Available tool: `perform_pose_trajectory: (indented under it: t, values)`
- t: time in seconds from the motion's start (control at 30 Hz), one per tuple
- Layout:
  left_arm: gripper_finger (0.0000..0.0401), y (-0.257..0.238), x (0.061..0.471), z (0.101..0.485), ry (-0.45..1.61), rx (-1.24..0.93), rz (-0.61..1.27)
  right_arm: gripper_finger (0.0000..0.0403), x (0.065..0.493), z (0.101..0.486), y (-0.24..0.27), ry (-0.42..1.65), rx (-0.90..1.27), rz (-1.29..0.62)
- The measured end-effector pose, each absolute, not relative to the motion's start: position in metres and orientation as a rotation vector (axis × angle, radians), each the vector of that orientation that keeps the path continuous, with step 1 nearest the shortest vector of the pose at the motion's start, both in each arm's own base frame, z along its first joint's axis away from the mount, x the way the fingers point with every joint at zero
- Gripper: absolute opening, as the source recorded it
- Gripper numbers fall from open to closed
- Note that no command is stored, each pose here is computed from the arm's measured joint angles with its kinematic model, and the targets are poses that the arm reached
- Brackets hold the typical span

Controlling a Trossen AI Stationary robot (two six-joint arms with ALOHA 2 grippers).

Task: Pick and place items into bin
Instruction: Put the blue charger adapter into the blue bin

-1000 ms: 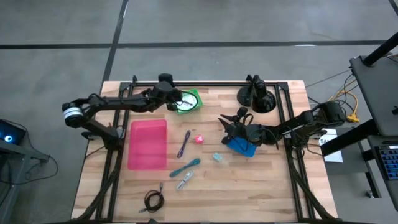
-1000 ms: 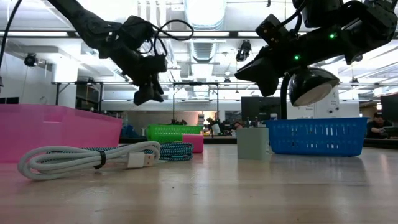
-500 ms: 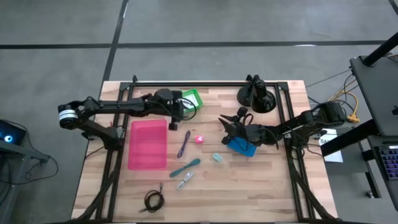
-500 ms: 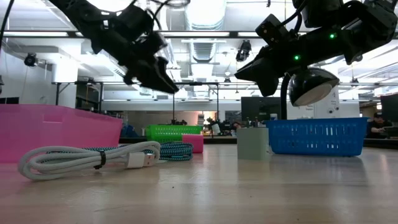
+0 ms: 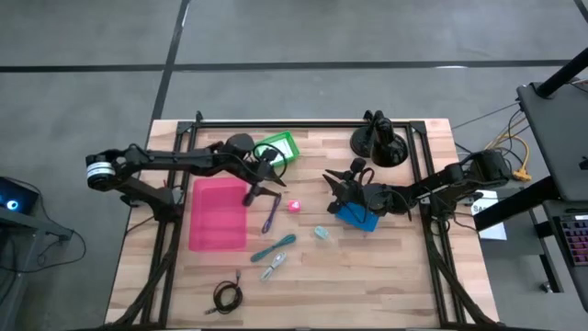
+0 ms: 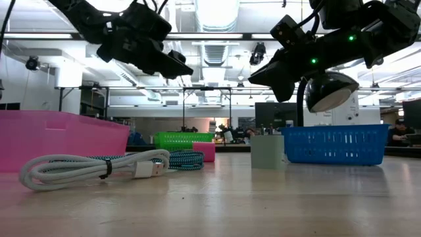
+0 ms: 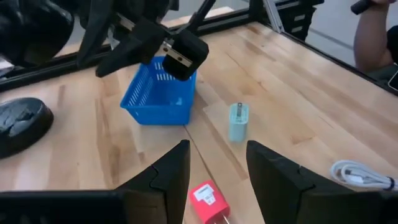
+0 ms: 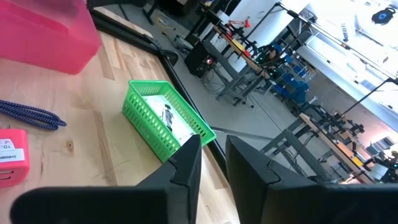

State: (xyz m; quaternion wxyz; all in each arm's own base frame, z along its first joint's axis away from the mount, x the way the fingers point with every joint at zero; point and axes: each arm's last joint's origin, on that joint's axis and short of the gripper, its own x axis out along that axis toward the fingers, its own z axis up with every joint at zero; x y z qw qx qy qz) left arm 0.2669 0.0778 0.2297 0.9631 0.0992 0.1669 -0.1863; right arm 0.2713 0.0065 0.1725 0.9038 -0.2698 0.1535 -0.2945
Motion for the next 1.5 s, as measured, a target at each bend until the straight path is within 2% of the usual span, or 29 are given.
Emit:
perform_pose_trajectory:
  t: [0.47, 0.8, 1.0, 1.17, 1.33, 1.5]
  values:
    - [0.0141, 0.079, 0.252, 0.209, 0.378, -0.025, -0.085, 0.0059, 0.271, 0.173, 0.007, 0.313, -0.548, -0.609]
    - [0.0141, 0.079, 0.255, 0.211, 0.345, -0.034, -0.08, 0.0062, 0.271, 0.173, 0.007, 0.312, -0.547, -0.607]
    - [0.0141, 0.083, 0.257, 0.214, 0.308, -0.295, 0.06, 0.0059, 0.271, 0.173, 0.007, 0.308, -0.533, -0.608]
    - [0.0141, 0.083, 0.257, 0.214, 0.305, -0.46, 0.097, 0.0064, 0.271, 0.172, 0.007, 0.281, -0.447, -0.619]
    - [0.0141, 0.085, 0.258, 0.216, 0.315, -0.572, 0.199, 0.0064, 0.271, 0.172, 0.007, 0.262, -0.386, -0.626]
    - [0.0141, 0.079, 0.262, 0.22, 0.421, -0.625, 0.236, 0.0061, 0.271, 0.171, 0.007, 0.268, -0.386, -0.625]
